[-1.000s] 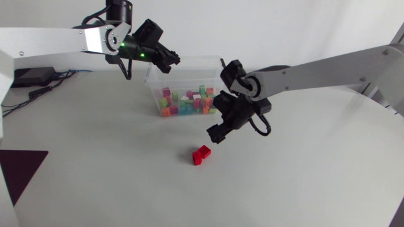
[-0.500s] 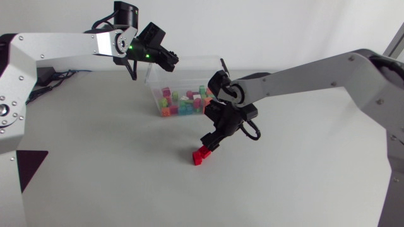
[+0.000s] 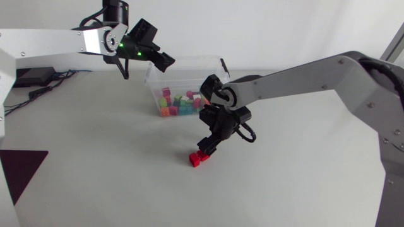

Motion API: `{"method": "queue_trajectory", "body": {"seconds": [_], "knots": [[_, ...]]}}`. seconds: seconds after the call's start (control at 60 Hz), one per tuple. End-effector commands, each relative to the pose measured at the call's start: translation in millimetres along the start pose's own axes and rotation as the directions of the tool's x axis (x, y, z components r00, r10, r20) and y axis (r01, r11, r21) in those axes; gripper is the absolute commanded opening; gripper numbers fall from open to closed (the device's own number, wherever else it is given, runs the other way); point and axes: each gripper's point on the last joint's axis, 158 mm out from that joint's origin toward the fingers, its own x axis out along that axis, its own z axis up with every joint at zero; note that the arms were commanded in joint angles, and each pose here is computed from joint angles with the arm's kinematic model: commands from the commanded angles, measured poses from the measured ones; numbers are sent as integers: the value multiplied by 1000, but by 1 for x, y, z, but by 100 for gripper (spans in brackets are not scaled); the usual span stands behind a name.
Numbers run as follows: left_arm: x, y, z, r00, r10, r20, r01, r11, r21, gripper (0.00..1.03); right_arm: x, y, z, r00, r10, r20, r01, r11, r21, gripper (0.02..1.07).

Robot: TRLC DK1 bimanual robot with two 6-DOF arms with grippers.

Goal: Place the duplo bricks in the container

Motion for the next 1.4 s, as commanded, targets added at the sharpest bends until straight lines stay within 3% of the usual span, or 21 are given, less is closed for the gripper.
{"method": "queue_trajectory", "body": {"seconds": [0.0,0.417,0.783,1.15,1.383], "knots": [[-22,6,14,999,22,31,-22,1000,-18,99,-18,6,6,1000,-9,23,9,1000,-4,102],[-69,-26,11,999,-32,31,32,999,16,99,-19,27,-15,1000,-1,-27,0,1000,-25,102],[-112,-89,-41,982,-173,-81,181,976,118,99,2,36,-22,996,20,-86,-22,999,-24,102],[-126,-119,-86,951,-255,-176,279,952,127,99,12,41,-19,993,29,-115,-32,999,-21,101],[-135,-128,-92,944,-269,-191,298,945,139,99,16,34,-9,991,30,-134,-30,1000,8,100]]}}
